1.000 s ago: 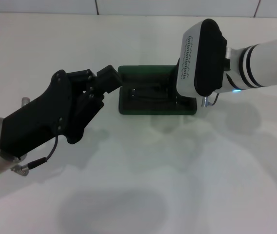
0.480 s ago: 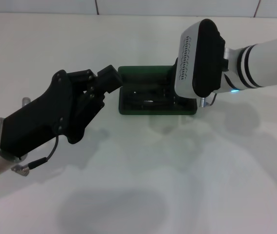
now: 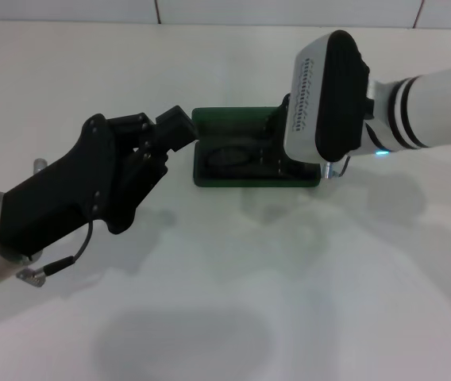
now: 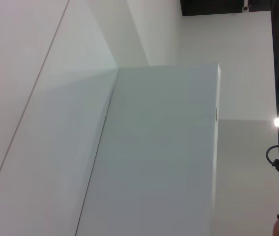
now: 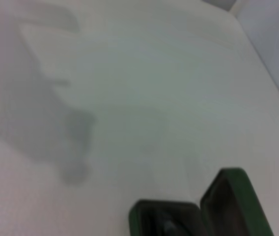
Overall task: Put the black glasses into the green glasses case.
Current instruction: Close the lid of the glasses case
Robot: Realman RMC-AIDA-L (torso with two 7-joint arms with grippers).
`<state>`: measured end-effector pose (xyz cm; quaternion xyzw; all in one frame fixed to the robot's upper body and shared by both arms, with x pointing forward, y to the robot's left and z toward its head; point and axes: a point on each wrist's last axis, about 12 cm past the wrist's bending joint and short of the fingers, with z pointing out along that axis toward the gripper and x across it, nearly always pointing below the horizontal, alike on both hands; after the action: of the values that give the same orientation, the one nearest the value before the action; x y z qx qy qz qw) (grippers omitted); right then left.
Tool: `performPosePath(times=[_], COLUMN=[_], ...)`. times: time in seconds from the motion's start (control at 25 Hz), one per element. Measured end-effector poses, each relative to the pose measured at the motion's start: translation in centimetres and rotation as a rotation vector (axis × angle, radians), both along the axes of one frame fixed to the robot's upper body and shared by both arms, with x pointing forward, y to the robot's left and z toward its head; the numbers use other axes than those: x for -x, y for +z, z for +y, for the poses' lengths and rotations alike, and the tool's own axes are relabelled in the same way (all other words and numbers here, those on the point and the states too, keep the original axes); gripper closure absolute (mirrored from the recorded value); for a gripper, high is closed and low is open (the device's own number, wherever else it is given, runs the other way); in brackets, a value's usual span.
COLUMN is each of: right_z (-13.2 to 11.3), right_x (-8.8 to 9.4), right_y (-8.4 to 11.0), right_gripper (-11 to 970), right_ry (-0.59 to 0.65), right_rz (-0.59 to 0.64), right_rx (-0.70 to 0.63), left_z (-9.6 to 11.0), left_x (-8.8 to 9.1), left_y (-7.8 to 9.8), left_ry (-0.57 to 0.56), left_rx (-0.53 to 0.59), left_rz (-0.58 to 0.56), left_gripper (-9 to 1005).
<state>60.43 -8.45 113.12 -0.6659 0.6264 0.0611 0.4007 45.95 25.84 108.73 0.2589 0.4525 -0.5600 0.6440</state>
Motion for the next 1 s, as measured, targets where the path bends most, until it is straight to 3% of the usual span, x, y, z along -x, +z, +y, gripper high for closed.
performPosePath(times=[0.28, 0.52, 0.6, 0.68, 0.76, 0.8, 0.84, 1.0], right_z=[-1.0, -4.8, -7.4, -11.6, -15.4, -16.6, -19.4, -23.3], right_x=[2.0, 2.8, 3.1, 3.9, 5.4, 5.9, 7.1, 9.3], right_y=[0.6, 2.0, 2.6, 3.0, 3.5, 3.7, 4.0, 2.6], right_gripper=[807, 812, 814, 815, 817, 818, 816, 794], right_ry=[-0.027, -0.189, -0.22, -0.213, -0.169, -0.156, -0.142, -0.183], right_rz=[0.009, 0.125, 0.208, 0.268, 0.279, 0.276, 0.263, 0.307], right_rx=[-0.107, -0.388, -0.532, -0.689, -0.807, -0.84, -0.902, -0.92], left_z=[0.2, 2.2, 3.3, 4.0, 3.8, 3.8, 3.5, 1.7], left_x=[-0.3, -1.5, -2.9, -5.2, -9.4, -9.4, -10.9, -14.8], left_y=[0.2, 1.3, 2.3, 3.6, 5.8, 5.8, 6.6, 8.5], left_ry=[0.007, 0.044, 0.038, 0.014, -0.042, -0.042, -0.059, -0.081], left_rx=[0.005, -0.001, -0.035, -0.092, -0.231, -0.231, -0.295, -0.481], left_rz=[-0.003, -0.008, -0.001, 0.019, 0.079, 0.079, 0.098, 0.157], left_gripper=[963, 964, 964, 964, 958, 952, 945, 914])
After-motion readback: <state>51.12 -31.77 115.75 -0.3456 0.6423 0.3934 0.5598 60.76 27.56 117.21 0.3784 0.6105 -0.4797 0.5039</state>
